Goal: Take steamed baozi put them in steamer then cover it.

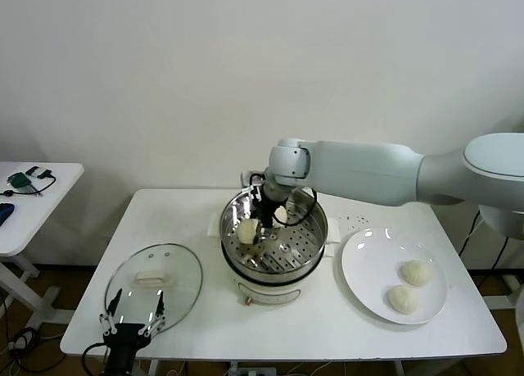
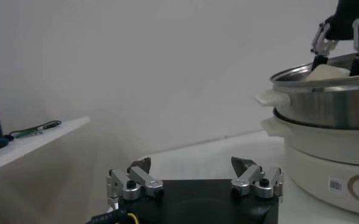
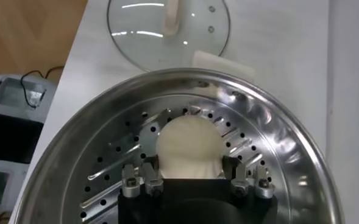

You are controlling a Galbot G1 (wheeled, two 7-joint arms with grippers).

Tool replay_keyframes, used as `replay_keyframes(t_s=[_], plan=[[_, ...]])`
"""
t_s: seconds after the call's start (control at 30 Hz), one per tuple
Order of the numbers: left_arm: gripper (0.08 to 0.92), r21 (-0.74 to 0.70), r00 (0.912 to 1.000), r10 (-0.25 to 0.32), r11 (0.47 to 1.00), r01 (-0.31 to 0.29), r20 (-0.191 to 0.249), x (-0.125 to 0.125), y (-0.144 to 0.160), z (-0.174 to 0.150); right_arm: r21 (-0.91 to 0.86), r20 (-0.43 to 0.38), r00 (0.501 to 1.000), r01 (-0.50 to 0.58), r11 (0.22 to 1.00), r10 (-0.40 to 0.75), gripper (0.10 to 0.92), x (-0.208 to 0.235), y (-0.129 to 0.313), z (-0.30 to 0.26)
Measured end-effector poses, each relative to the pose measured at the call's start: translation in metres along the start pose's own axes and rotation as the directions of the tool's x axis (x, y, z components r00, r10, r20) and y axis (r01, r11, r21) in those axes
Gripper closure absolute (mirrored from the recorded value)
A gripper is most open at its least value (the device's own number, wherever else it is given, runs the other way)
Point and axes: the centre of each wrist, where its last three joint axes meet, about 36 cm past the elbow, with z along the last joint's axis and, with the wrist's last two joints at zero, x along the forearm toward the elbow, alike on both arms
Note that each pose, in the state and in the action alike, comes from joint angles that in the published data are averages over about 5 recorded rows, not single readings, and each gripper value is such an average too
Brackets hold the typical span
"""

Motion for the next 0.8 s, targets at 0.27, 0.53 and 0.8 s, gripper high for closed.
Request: replay_keyframes(t_s=[0.27, 0.53, 0.8], plan=[[0.177, -0.001, 1.0, -0.002, 1.0, 0.002, -0.004, -0.001, 0.0, 0.001, 0.002, 0.006, 1.0, 0.009, 1.0, -0.009, 0.202, -0.001, 0.002, 0.0], [0.177, -0.004, 1.0, -0.006, 1.0, 0.006, -0.006, -0.001, 0.002, 0.001, -0.001, 0.026, 0.999, 0.022, 1.0, -0.022, 0.199, 0.031, -0.002, 0.018], [0.177, -0.009, 0.9999, -0.013, 1.0, 0.012, -0.006, -0.001, 0.004, 0.001, -0.012, 0.021, 1.0, 0.014, 1.0, -0.014, 0.2, 0.103, -0.005, 0.069]])
